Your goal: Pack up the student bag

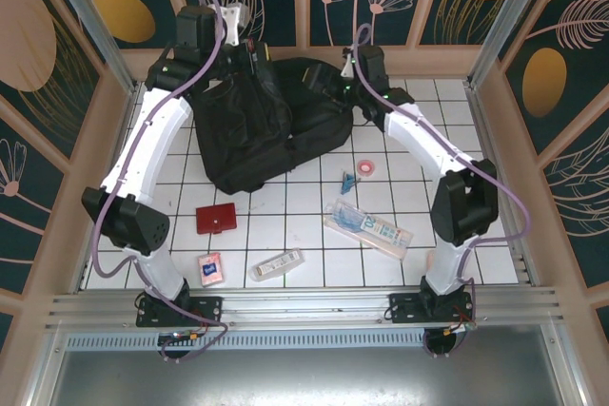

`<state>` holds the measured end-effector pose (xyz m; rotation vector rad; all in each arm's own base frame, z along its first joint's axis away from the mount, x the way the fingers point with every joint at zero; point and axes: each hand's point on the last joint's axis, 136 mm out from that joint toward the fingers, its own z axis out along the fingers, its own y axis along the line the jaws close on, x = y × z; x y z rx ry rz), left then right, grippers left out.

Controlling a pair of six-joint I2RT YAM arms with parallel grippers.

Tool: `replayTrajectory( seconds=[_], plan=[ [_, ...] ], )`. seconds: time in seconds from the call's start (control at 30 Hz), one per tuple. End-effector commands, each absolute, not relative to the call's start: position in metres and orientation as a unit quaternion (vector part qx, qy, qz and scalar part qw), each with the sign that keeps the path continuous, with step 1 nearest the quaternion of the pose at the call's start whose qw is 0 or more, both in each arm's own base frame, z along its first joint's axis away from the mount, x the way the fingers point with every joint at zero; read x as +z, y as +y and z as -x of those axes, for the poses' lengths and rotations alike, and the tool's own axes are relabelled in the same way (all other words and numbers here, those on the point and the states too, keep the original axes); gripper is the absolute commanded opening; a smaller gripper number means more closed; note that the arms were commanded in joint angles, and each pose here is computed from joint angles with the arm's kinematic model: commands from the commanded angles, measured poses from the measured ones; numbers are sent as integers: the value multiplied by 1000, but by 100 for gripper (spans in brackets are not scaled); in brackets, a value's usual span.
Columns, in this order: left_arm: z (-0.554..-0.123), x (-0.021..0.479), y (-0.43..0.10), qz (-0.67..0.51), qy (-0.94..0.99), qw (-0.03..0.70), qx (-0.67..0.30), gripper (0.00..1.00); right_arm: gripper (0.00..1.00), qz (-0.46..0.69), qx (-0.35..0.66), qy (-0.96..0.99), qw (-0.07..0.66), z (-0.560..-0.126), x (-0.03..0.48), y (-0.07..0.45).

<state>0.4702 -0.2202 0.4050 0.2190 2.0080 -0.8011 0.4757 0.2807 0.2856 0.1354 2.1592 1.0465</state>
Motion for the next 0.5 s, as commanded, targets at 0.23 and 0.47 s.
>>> replayTrajectory(
  seconds=[0.23, 0.47],
  plan=[
    [-491, 480, -213, -101, 751, 577, -305, 0, 68, -56, 394, 882, 251, -463, 210, 295],
    [-517, 430, -197, -58, 797, 551, -242, 0, 67, 19, 425, 878, 221, -420, 200, 370]
  ],
)
